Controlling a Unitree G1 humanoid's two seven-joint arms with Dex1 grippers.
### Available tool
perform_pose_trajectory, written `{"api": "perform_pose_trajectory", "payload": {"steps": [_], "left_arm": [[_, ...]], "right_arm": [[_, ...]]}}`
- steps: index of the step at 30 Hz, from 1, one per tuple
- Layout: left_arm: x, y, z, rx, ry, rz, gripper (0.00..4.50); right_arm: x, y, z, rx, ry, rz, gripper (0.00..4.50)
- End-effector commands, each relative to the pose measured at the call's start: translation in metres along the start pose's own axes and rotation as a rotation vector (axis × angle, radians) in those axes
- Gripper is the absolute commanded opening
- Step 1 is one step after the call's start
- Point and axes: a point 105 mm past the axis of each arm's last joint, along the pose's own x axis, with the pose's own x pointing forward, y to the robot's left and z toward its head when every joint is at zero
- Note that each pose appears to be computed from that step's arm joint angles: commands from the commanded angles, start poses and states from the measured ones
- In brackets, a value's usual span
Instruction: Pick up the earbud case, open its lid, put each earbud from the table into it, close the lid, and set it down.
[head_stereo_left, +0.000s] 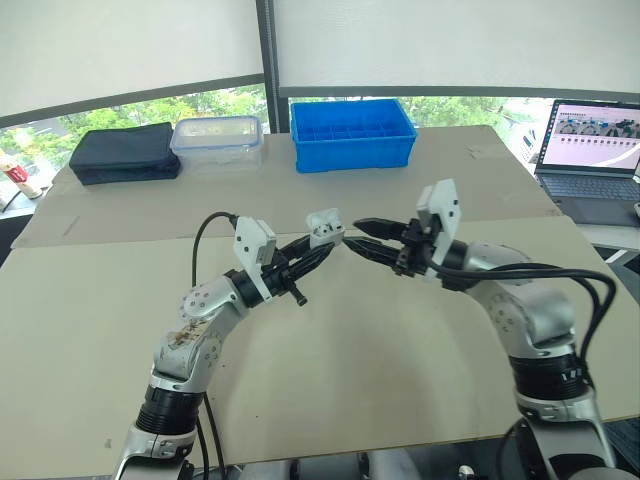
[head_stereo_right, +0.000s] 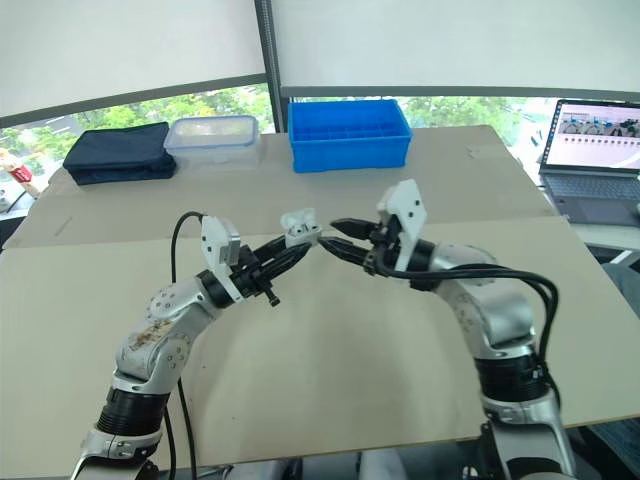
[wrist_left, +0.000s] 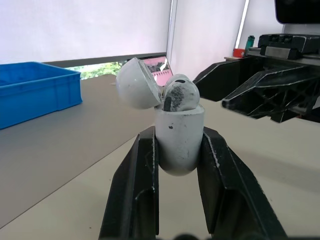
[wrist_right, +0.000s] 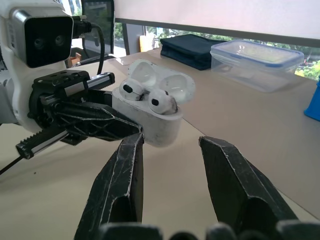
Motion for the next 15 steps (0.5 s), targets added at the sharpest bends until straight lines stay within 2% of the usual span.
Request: {"api": "perform_pose_trajectory", "payload": {"steps": [1,2,3,5,7,12,15], "left_arm": [[0.001,-0.004,0.013,0.029,-0.030,-0.046,0.55],[0.001,-0.007,0.015,0.019,-0.023,-0.070,0.55],[0.001,-0.012,0.015,0.007,-0.010,-0.105,0.55],[0.001,-0.019,0.016,-0.012,0.009,-0.151,0.55],[0.001,-0.028,0.012,-0.019,0.054,-0.208,0.55],[-0.002,-0.035,0.008,-0.002,0.121,-0.266,0.55],[-0.002,-0.031,0.005,0.022,0.144,-0.255,0.55]], "right_arm": [[-0.007,-0.006,0.014,0.016,-0.020,0.024,2.00],[-0.007,-0.017,0.010,0.028,-0.006,-0.017,2.00],[-0.005,-0.028,0.003,0.040,0.021,-0.062,1.47],[-0.001,-0.041,-0.008,0.048,0.062,-0.113,0.84],[0.014,-0.053,-0.008,0.144,-0.001,-0.165,0.15],[0.049,-0.035,-0.002,0.245,-0.047,-0.018,0.06],[0.056,-0.017,0.012,0.354,-0.080,0.130,0.06]]}}
